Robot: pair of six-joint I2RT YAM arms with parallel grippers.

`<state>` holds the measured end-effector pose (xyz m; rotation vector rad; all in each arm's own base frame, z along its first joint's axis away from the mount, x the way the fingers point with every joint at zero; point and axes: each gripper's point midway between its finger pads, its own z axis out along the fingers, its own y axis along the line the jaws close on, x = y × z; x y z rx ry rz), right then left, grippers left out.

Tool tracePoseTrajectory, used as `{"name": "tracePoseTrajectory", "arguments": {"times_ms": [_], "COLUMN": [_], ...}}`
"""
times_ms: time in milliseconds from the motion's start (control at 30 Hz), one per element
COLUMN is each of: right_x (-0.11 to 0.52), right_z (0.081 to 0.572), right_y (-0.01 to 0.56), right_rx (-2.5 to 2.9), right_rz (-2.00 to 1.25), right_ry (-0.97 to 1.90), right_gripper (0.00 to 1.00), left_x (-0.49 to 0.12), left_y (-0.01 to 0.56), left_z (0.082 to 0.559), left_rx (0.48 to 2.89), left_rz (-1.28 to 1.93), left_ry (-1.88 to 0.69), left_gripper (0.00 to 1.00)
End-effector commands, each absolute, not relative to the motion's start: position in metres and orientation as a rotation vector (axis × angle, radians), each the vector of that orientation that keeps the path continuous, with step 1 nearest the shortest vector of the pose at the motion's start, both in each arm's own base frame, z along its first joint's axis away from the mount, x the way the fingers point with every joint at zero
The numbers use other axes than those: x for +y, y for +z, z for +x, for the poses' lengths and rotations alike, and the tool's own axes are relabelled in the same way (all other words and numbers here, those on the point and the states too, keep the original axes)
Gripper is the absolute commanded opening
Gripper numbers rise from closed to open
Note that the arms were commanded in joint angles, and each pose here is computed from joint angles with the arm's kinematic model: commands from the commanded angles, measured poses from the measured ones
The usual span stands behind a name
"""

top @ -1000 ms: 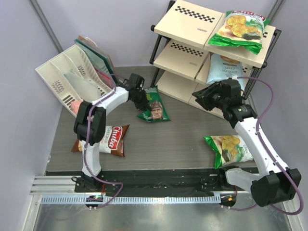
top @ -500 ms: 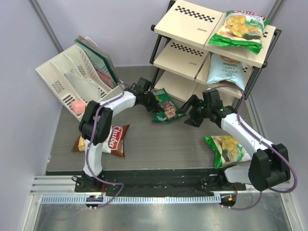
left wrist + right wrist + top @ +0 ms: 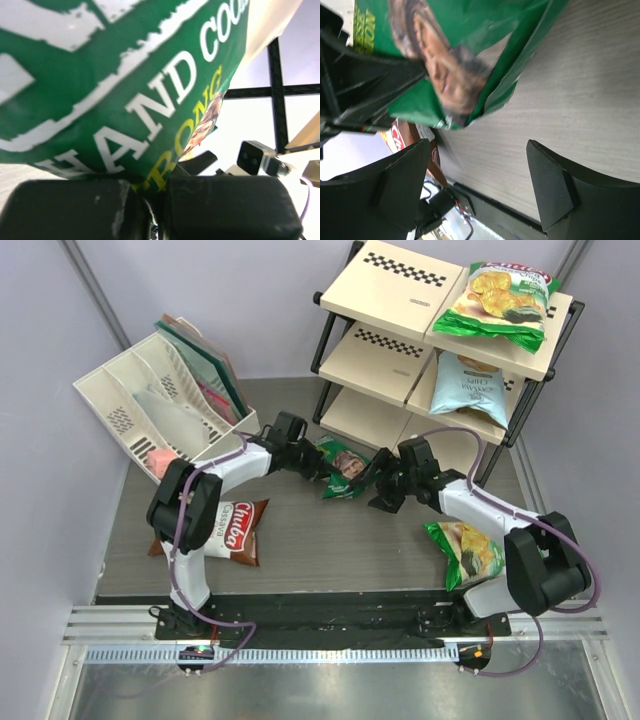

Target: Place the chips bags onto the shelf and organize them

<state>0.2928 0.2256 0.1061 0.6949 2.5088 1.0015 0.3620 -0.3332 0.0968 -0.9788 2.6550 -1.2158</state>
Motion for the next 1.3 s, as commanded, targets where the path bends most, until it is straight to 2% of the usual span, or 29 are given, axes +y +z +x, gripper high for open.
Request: {"name": "tracePoseTrajectory", "arguments": {"times_ms": [0,567,767,933,967,1133,1167,1233,1267], "right_x": [0.227,0.233,0.246,0.250,0.251,0.253,0.253,0.254,0.255], "right_z": [0.312,0.345,0.355,0.361,0.361,0.359,0.358,0.355,0.354], "right_y": [0.111,0.092,0.097,0.107,0.109,0.109,0.109,0.109,0.109], "right_rx": [2.417,2.320,2.283,2.230,2.219,2.220,2.226,2.241,2.253], "right_rz": [0.701,0.819,0.834,0.865,0.865,0.877,0.876,0.863,0.849], "right_ry": [0.986,0.978,1.017,1.049,1.058,1.069,1.072,1.080,1.083], "right_gripper": [0.84,0.83,0.79,0.65,0.57,0.33,0.19,0.05,0.01], "left_x": [-0.342,-0.339,-0.346,-0.353,-0.353,-0.353,-0.354,-0.349,-0.346], "left_y": [0.143,0.157,0.157,0.152,0.151,0.152,0.152,0.151,0.149], "left_z": [0.364,0.341,0.330,0.315,0.314,0.310,0.310,0.310,0.309], "left_rx": [2.565,2.584,2.617,2.662,2.666,2.669,2.672,2.691,2.705], "left_rz": [-0.947,-0.911,-0.871,-0.837,-0.833,-0.805,-0.798,-0.807,-0.781], "left_ry": [-1.369,-1.414,-1.441,-1.450,-1.455,-1.475,-1.476,-1.444,-1.411], "left_gripper": [0.00,0.00,0.00,0.00,0.00,0.00,0.00,0.00,0.14]}}
